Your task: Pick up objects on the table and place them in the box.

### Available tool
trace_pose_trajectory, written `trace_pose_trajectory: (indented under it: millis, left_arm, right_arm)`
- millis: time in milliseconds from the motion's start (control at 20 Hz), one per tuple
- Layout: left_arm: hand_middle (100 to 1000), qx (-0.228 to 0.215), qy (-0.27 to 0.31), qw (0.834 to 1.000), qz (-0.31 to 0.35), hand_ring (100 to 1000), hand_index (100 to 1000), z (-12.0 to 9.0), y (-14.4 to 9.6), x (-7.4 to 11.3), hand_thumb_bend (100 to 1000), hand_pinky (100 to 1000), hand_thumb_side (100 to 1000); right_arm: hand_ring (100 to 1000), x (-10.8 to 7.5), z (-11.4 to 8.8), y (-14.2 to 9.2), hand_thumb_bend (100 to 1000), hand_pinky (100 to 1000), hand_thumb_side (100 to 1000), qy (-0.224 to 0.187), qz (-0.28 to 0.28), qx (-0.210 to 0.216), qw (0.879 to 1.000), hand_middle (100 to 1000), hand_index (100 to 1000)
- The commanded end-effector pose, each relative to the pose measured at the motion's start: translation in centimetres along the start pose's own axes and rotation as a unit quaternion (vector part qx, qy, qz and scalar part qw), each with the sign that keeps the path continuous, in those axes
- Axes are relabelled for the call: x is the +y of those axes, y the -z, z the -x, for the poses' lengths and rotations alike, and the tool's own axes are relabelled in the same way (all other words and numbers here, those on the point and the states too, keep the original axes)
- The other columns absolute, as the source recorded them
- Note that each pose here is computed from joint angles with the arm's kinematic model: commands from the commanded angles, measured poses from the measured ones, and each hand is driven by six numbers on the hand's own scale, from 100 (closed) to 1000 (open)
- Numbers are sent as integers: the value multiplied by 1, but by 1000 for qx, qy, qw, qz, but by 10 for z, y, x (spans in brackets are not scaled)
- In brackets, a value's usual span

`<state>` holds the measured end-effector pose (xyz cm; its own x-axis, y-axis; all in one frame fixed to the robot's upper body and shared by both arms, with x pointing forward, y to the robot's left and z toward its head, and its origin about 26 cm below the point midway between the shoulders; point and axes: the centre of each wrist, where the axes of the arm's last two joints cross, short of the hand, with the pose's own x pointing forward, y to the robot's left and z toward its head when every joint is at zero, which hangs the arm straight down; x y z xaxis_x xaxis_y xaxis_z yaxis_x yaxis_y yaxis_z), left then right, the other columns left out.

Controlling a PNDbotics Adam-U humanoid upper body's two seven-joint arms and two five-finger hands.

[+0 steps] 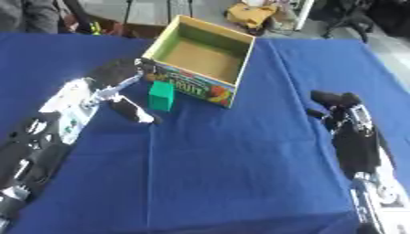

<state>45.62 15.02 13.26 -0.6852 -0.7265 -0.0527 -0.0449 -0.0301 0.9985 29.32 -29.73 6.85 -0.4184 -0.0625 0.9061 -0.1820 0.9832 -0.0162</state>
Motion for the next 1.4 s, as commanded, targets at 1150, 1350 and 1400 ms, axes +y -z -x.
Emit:
trace_pose_trajectory:
  millis: [1150,1350,1400]
  left_arm:
    - [689,16,11,999,31,766,871,13,13,14,721,790,344]
    - [682,16,10,998,52,761,869,20,12,19,691,786,318]
    - [679,16,10,998,57,759,867,22,11,20,678,786,310]
  right_arm:
    - [911,1,-3,6,100,831,898,0,-14,-7,1000,779,751]
    - [909,1,-3,6,100,831,900,0,-14,-6,1000,778,751]
    - [909,1,-3,6,100,831,901,0,-14,-6,1000,778,751]
